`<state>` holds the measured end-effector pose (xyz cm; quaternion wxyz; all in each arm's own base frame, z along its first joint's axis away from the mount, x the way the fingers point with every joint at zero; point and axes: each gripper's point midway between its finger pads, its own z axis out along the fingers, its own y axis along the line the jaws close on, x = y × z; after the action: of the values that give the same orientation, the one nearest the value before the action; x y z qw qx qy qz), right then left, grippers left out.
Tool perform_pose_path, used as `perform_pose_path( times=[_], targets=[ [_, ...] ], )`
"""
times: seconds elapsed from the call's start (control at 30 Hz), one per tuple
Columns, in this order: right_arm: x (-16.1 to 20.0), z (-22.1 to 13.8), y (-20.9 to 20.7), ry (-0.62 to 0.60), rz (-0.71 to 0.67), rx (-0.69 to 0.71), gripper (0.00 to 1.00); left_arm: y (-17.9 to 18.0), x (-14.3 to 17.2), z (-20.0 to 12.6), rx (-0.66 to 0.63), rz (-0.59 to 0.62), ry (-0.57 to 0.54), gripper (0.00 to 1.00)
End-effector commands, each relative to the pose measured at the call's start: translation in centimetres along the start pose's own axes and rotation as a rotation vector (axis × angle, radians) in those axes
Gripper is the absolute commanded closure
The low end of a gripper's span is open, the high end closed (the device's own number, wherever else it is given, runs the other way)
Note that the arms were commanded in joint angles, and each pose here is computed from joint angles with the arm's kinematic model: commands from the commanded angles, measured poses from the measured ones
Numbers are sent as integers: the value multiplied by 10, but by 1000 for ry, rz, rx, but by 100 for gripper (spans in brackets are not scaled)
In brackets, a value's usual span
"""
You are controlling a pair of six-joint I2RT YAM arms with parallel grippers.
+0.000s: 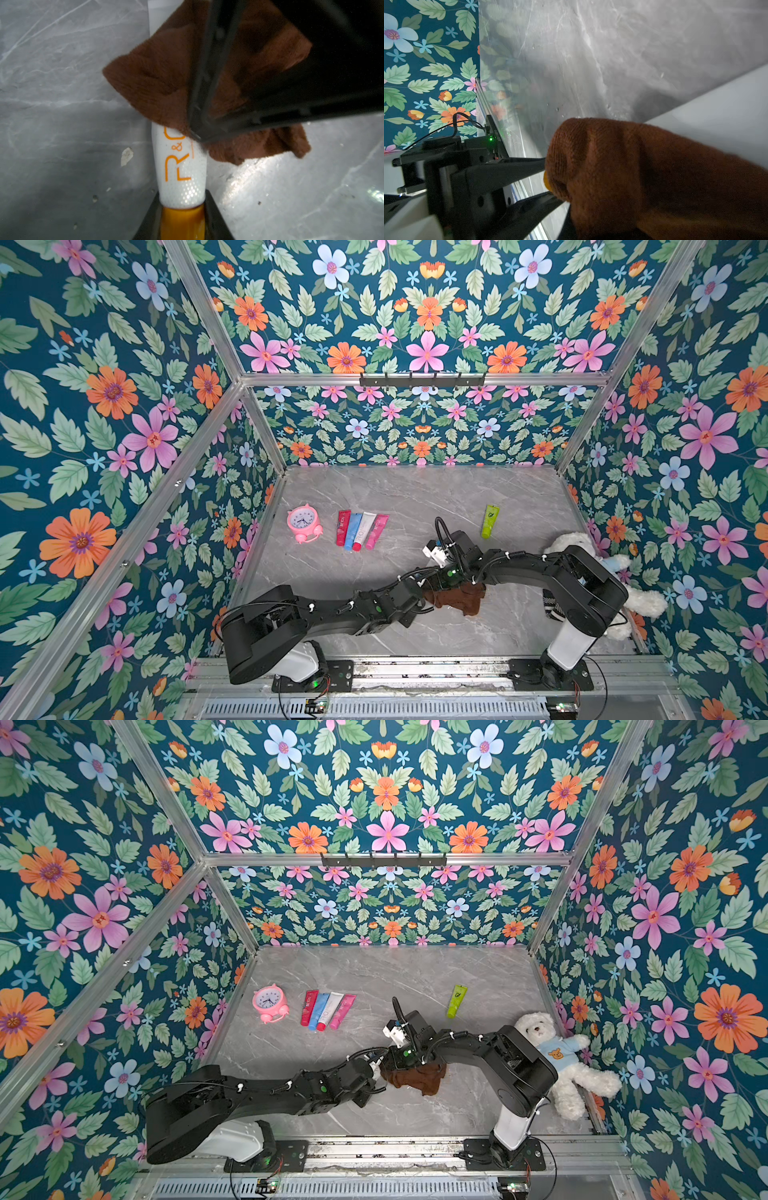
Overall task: Wipe the surface of the toothpaste tube
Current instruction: Wipe the dirt from the toothpaste tube.
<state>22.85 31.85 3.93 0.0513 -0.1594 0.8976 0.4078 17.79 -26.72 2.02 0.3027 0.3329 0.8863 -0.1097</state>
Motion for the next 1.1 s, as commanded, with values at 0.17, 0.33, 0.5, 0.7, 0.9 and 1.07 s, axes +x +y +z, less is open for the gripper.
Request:
perform_pose_path(
  times=[0.17,0.33,0.5,0.7,0.9,1.07],
  targets=[
    [-32,-18,-74,-69,128,200,100,1,-11,-3,-6,-8,-46,100],
    [-59,-39,-88,-116,151,244,100,0,-11,-3,0,-8,-48,100],
    [-67,-36,-46,-117,71,141,100,1,-12,-5,0,-11,-55,100],
    [-44,-5,5,-16,-6,57,100,0,-11,-4,2,-8,-51,100],
    [-21,9,2,39,15,64,100,1,-12,-5,-4,-12,-55,100],
    [-9,3,-8,36,25,94,100,2,-11,-6,-7,-15,-61,100]
  ],
)
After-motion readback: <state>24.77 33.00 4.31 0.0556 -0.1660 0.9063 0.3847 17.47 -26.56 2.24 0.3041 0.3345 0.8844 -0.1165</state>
